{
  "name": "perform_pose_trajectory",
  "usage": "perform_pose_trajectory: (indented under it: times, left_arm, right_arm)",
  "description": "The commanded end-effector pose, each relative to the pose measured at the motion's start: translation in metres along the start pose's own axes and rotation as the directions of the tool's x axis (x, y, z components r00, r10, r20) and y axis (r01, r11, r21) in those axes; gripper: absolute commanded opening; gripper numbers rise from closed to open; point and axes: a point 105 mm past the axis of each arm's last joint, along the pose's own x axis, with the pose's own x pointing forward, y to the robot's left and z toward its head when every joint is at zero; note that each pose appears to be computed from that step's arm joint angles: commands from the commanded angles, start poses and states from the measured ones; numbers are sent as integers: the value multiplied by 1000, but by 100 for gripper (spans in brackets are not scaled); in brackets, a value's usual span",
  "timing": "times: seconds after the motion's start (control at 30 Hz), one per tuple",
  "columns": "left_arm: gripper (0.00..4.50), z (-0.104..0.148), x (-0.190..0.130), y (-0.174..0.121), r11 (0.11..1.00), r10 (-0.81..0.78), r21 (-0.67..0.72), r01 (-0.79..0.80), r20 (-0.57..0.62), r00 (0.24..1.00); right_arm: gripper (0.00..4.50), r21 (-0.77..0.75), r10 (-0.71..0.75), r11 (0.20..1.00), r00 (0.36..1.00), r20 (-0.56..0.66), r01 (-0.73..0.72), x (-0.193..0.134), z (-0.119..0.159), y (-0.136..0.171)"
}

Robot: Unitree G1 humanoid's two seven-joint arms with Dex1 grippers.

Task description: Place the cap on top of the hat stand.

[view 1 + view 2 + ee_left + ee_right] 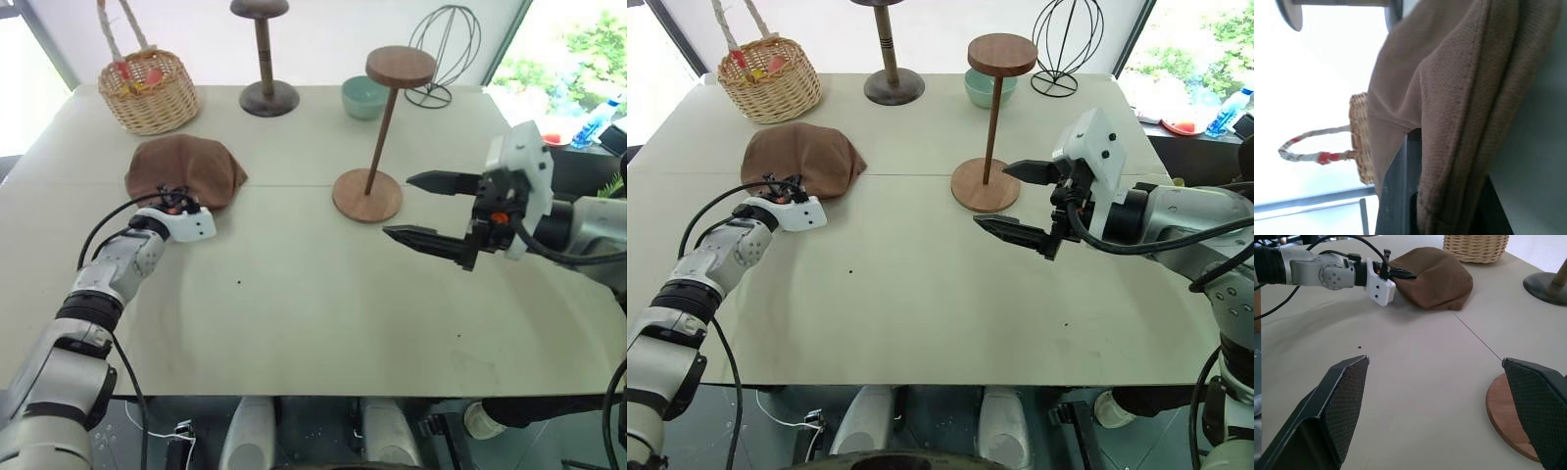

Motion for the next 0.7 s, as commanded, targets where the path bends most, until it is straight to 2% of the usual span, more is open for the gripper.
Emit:
perform_pose_trajectory:
  times: [0.03,0.23,0.3,0.47,0.6,0.7]
  left_arm:
    - [2,-5,-4,21,998,59,-13,-59,-6,998]
    - [2,-2,-12,82,977,209,-52,-207,31,977]
    - [2,6,-15,116,956,280,-105,-273,57,958]
    - [2,43,-24,191,902,423,-176,-394,185,887]
    - [2,68,-31,224,869,490,-225,-441,267,830]
    - [2,109,-38,253,839,542,-316,-444,402,738]
  right_arm:
    - [450,-24,-26,999,997,75,28,-7,21,-5]
    - [450,-57,-48,997,998,40,50,-14,20,-7]
    - [450,-53,-61,997,997,42,64,-26,25,-11]
    - [450,-65,-153,986,987,53,157,-61,40,-25]
    - [450,-68,-225,971,972,65,229,-78,47,-36]
    - [450,-82,-286,953,955,80,292,-94,56,-46]
